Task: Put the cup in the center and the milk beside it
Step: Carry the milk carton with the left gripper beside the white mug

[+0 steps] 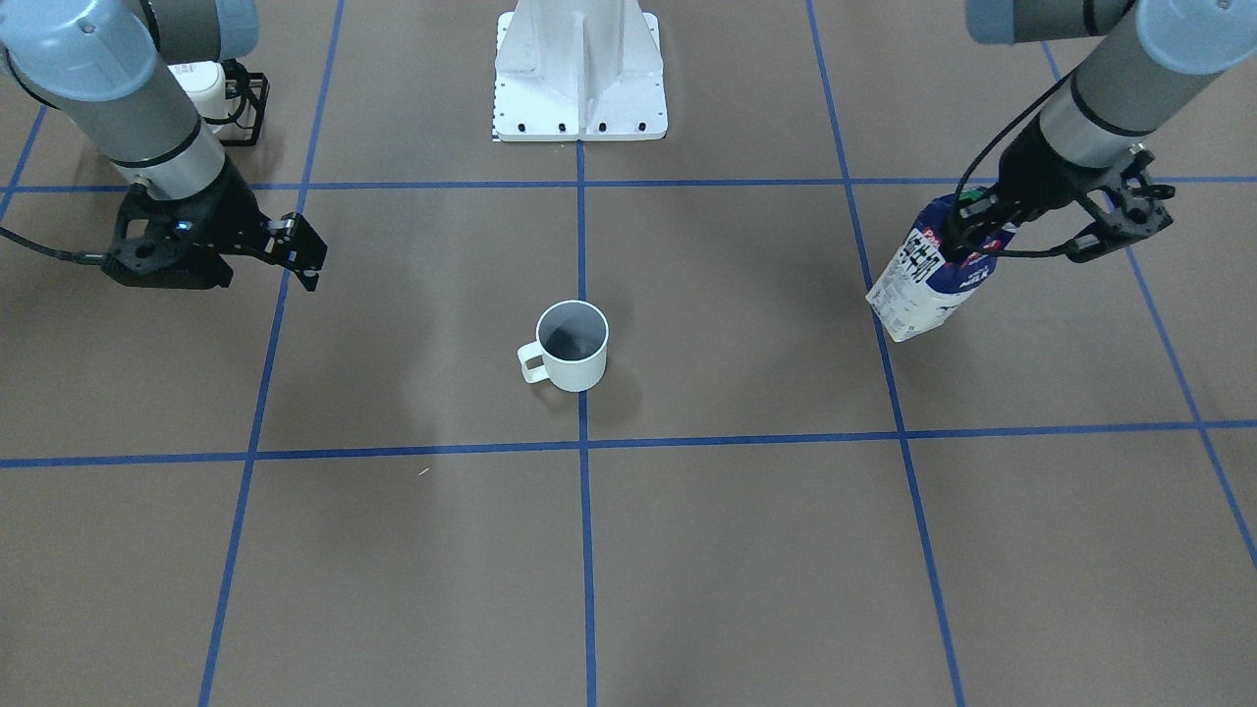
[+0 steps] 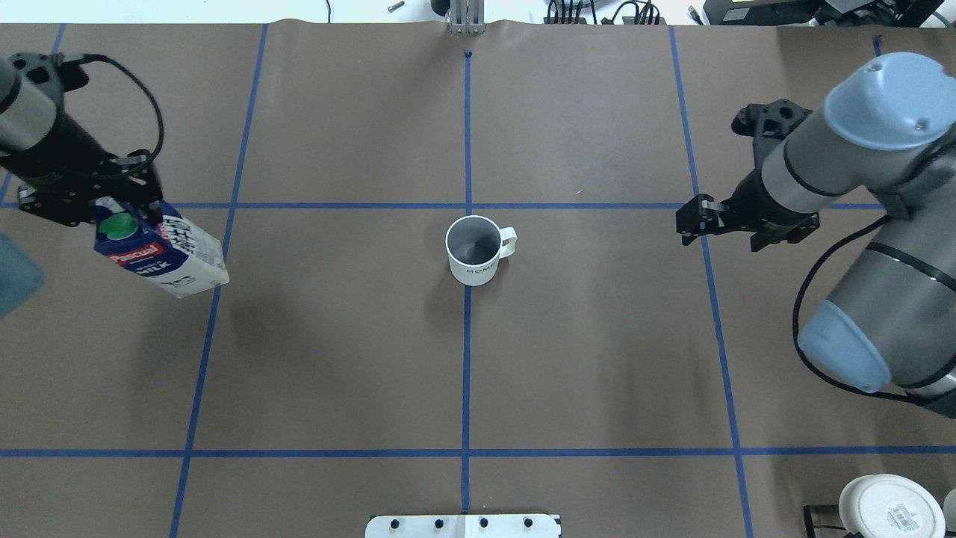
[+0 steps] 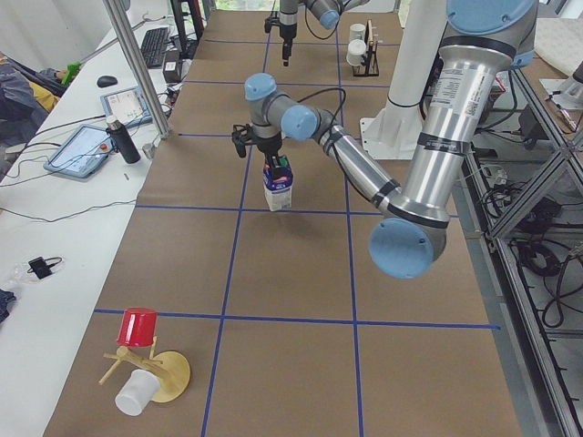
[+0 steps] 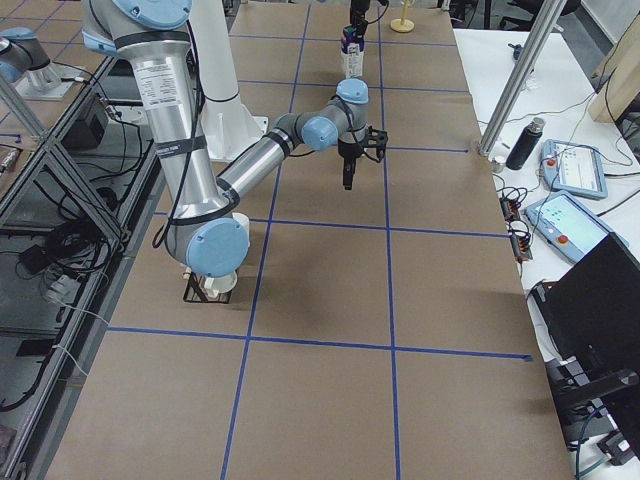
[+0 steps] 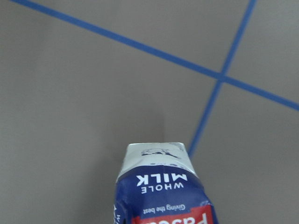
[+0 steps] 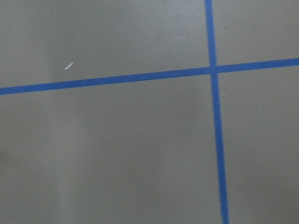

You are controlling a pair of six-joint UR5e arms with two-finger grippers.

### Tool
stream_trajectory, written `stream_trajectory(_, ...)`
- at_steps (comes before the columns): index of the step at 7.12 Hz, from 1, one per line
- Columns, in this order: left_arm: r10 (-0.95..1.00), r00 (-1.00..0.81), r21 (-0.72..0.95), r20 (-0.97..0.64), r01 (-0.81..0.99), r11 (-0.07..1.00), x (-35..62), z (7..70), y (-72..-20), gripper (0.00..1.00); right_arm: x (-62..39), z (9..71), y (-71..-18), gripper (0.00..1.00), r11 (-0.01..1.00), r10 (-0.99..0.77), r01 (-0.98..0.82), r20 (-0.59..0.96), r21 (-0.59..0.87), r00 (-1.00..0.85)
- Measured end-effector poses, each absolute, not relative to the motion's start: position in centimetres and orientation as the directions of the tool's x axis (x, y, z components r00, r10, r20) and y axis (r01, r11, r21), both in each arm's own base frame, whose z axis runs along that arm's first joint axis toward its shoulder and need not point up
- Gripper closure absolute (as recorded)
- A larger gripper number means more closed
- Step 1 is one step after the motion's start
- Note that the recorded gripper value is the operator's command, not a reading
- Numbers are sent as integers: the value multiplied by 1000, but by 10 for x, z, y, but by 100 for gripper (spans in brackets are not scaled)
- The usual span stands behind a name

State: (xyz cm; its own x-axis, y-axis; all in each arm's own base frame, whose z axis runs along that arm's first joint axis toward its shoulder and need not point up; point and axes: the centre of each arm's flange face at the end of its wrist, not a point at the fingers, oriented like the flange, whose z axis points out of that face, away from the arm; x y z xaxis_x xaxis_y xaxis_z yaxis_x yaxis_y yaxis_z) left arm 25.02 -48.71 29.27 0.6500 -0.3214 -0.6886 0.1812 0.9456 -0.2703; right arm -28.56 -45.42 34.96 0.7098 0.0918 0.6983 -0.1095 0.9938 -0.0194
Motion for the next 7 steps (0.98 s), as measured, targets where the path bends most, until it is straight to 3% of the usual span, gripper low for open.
stream_trajectory(3, -191, 682, -178, -706, 91, 980, 358, 196, -483, 91, -198, 430, -447, 0, 998, 4, -37, 623, 41, 782)
stream_trajectory(7, -105, 683, -143, -723, 1, 990, 456, 136, -487, 83, -143, 484, -433, 0, 995, -93, 61, 567, 74, 819)
